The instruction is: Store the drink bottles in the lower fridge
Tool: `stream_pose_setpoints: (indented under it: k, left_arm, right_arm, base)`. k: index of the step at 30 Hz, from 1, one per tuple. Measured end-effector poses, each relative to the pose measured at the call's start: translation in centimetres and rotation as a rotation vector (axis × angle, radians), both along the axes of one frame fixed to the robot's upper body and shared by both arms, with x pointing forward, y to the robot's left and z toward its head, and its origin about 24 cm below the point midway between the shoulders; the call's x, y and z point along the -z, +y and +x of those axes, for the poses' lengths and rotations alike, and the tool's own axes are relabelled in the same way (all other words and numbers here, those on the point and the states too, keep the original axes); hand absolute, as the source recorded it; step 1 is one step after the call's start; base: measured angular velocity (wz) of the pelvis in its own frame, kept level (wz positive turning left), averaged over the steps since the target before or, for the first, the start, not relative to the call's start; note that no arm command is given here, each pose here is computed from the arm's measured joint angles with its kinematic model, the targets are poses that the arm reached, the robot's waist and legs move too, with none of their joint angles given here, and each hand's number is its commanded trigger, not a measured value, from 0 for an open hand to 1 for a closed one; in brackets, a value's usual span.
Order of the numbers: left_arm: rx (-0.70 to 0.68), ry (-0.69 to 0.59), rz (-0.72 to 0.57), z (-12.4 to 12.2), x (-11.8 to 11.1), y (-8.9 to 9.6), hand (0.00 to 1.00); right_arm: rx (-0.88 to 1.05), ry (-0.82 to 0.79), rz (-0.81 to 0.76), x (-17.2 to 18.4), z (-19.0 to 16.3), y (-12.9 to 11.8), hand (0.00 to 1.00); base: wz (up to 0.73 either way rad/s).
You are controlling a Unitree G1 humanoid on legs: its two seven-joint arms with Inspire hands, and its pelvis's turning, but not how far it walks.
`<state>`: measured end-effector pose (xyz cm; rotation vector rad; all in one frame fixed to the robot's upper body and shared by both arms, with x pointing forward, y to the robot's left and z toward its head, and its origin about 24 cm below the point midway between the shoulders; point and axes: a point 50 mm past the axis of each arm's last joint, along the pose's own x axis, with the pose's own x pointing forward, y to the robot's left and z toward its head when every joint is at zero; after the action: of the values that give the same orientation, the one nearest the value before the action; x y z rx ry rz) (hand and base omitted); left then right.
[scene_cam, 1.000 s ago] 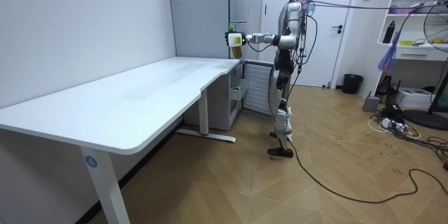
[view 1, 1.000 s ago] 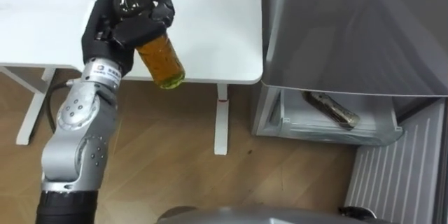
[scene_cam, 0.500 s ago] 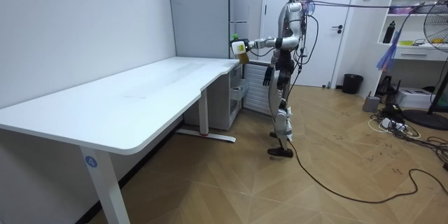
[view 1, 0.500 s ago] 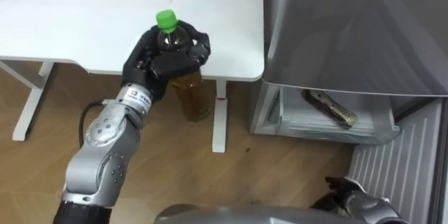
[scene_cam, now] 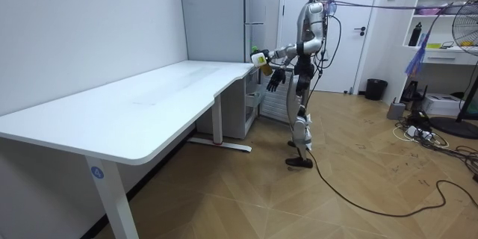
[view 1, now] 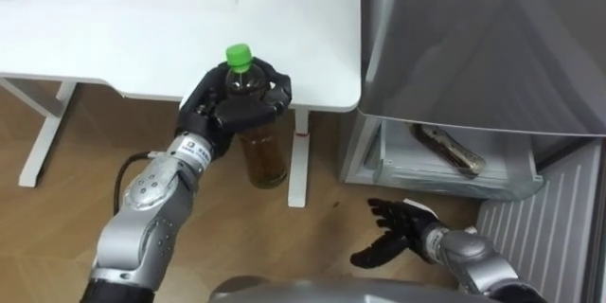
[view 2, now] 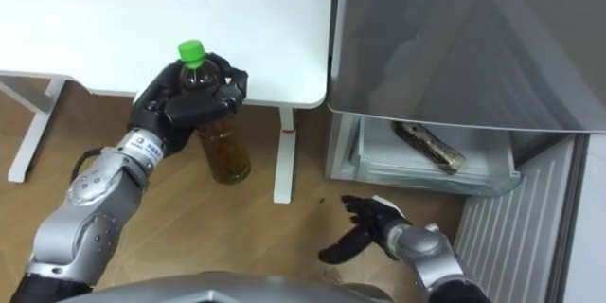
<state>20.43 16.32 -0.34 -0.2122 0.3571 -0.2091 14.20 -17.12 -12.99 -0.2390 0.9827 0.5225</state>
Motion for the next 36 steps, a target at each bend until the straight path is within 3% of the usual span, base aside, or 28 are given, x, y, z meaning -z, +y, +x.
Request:
stream_pose_setpoints:
  k: [10, 16, 26, 36]
  left_arm:
    - [-0.001, 0.005, -0.013, -0.4, 0.6, 0.0, 1.0]
    - [0.041, 0.002, -0.03, -0.5, 0.7, -0.6, 1.0]
    - [0.084, 0.102, -0.044, -1.5, 3.1, -1.9, 1.0]
    - [0.174, 0.102, -0.076, -1.8, 3.1, -3.1, 1.0]
  right_arm:
    - [-0.069, -0.052, 0.191, -2.0, 1.5, 1.5, 0.0]
    - [-0.055, -0.026, 0.361, -2.4, 1.5, 2.3, 0.0]
    - [-0.006, -0.007, 0.534, -2.8, 1.3, 3.7, 0.0]
    - [0.042, -0.036, 0.694, -4.1, 1.4, 4.5, 0.0]
  base:
    - [-0.01]
    - [0.01]
    - [-0.01]
    - [0.0]
